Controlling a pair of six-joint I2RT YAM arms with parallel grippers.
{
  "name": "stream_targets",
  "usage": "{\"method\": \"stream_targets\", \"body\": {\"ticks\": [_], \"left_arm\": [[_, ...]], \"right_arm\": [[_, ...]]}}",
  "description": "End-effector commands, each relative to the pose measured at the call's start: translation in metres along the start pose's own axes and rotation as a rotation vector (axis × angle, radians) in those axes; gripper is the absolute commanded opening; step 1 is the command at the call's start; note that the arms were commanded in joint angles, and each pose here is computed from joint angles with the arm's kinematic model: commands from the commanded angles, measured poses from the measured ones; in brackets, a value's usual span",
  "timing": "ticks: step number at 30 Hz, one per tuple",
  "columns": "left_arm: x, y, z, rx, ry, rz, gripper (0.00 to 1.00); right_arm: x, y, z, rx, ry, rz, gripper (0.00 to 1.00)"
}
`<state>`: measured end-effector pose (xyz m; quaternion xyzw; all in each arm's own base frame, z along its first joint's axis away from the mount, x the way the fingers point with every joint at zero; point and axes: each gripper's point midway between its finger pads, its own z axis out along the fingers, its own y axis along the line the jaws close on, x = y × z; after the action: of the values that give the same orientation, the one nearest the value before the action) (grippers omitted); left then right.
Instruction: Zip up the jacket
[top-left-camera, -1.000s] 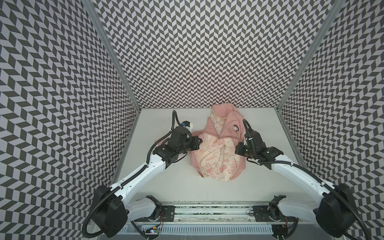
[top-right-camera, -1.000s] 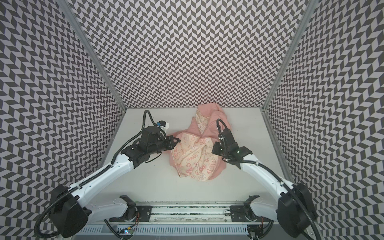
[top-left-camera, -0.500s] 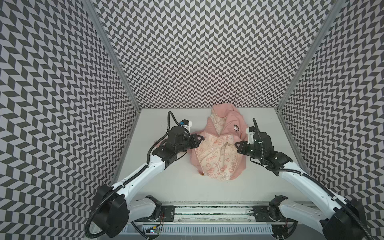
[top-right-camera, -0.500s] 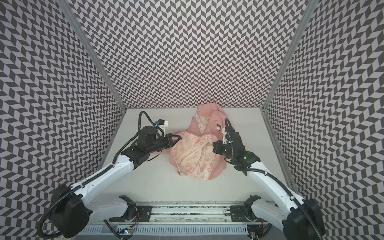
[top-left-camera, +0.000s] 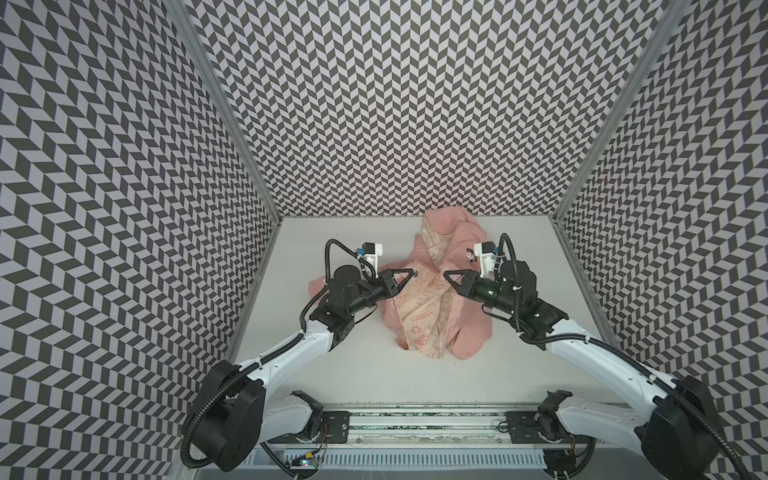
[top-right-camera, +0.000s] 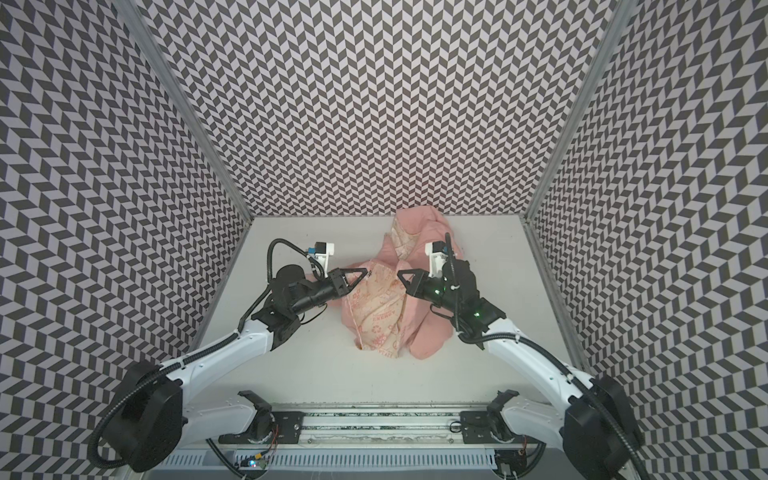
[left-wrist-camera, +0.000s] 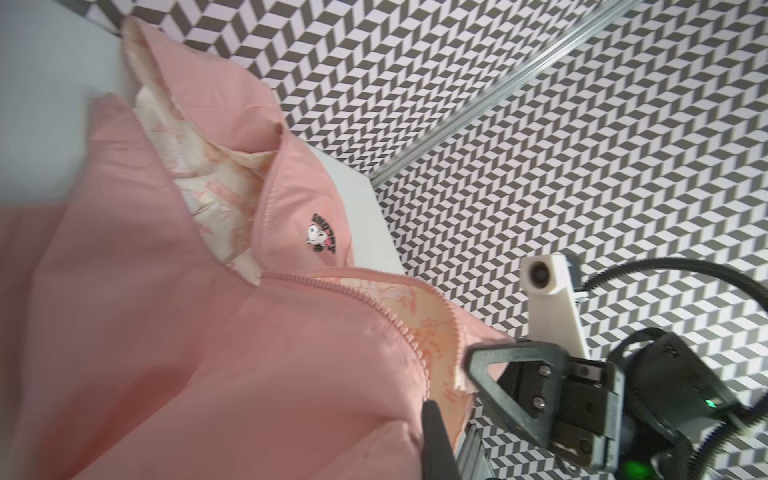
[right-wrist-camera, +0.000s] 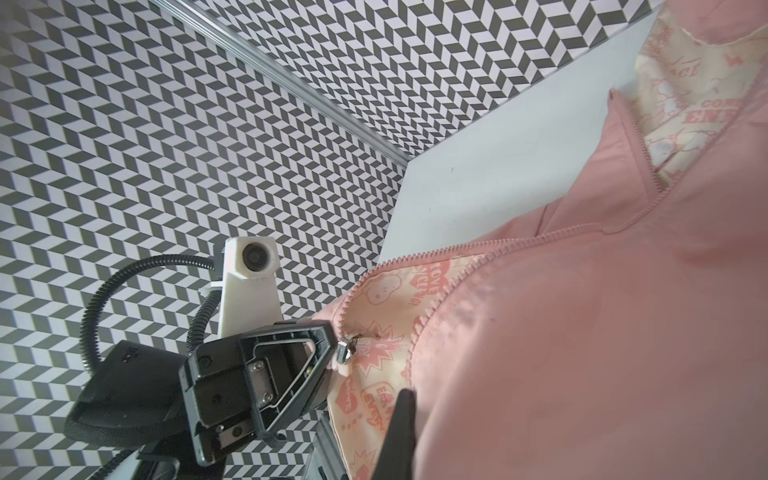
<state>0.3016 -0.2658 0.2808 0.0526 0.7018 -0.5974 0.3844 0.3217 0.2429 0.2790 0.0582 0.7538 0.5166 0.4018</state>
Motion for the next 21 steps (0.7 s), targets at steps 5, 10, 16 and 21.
{"method": "stream_targets", "body": {"ticks": [5,10,16,21], "left_arm": [[-0.019,-0.06,0.003,0.321,-0.014,-0.023,0.0],[-0.025,-0.068,0.007,0.384,-0.021,-0.037,0.0],[-0.039,-0.074,0.0,0.411,-0.118,-0.045,0.0],[-0.045,-0.076,-0.006,0.447,-0.198,-0.086,0.0]], "right_arm": [[-0.036,0.061,-0.014,-0.232,-0.171,-0.064,0.0],[-0.042,0.069,-0.015,-0.277,-0.204,-0.066,0.0],[-0.05,0.07,-0.02,-0.305,-0.287,-0.047,0.0],[-0.056,0.079,-0.025,-0.337,-0.364,-0.064,0.0]]}}
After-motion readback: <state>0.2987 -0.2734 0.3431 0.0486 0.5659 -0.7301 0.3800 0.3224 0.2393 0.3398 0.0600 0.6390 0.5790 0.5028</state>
